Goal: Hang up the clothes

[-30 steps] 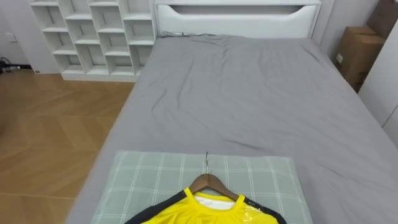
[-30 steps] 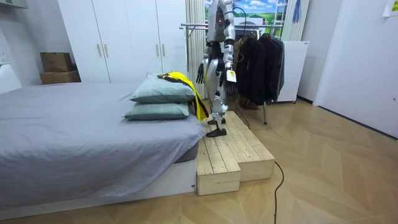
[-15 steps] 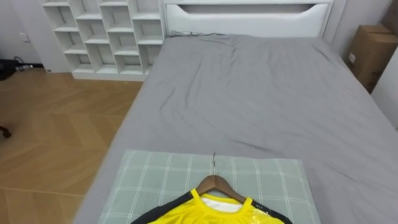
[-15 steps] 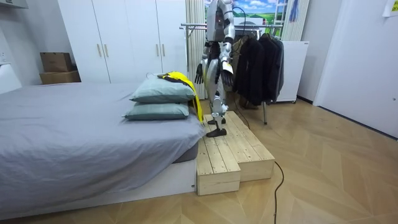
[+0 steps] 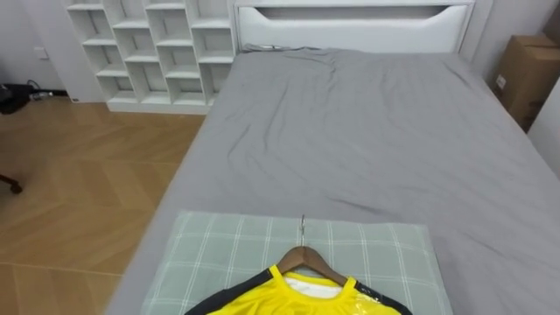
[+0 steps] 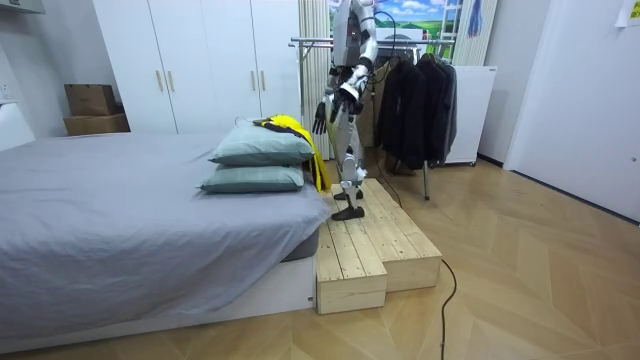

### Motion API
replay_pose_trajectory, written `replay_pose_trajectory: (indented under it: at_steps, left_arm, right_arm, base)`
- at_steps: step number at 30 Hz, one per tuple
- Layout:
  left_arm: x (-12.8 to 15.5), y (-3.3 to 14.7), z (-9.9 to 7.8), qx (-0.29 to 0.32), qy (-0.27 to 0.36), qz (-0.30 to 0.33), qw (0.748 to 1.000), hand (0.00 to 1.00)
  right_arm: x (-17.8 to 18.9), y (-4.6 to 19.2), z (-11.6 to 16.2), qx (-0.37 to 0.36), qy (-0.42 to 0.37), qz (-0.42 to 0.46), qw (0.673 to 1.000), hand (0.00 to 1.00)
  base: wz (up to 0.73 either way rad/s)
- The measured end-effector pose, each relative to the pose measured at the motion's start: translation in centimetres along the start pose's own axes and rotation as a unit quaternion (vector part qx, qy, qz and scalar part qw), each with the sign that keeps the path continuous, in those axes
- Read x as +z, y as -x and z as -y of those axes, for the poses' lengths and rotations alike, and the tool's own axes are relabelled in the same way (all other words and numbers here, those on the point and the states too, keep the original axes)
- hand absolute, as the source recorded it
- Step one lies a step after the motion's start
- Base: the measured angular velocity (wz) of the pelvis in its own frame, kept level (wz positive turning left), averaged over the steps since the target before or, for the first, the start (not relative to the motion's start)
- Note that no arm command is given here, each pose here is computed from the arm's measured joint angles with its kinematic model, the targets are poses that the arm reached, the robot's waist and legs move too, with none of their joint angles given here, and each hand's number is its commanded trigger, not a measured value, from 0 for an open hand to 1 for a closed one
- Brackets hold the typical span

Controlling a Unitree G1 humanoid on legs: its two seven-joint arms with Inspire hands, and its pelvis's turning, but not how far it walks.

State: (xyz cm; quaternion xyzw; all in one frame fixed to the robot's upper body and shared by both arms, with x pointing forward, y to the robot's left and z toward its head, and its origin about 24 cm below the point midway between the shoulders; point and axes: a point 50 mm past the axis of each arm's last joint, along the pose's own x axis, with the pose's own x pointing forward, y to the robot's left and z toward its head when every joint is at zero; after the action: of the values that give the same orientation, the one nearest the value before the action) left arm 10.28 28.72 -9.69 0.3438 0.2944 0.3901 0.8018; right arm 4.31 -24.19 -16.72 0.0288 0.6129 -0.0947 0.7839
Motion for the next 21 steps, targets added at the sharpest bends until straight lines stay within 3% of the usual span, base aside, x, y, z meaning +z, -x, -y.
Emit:
replay_pose_trajectory:
  at_steps: [8, 21]
  left_arm:
    - [3.1, 0.1, 0.7, -0.006, -0.041, 0.115, 0.992, 0.0]
    - [6.4, 0.4, 2.3, -0.037, -0.087, 0.219, 0.971, 0.0]
  right_arm:
    - [0.2, 0.0, 0.1, 0.004, 0.0, 0.008, 1.0, 0.0]
    - [0.5, 0.0, -0.2, 0.01, 0.007, 0.017, 1.0, 0.0]
  base:
    - [0.0]
    - [0.0]
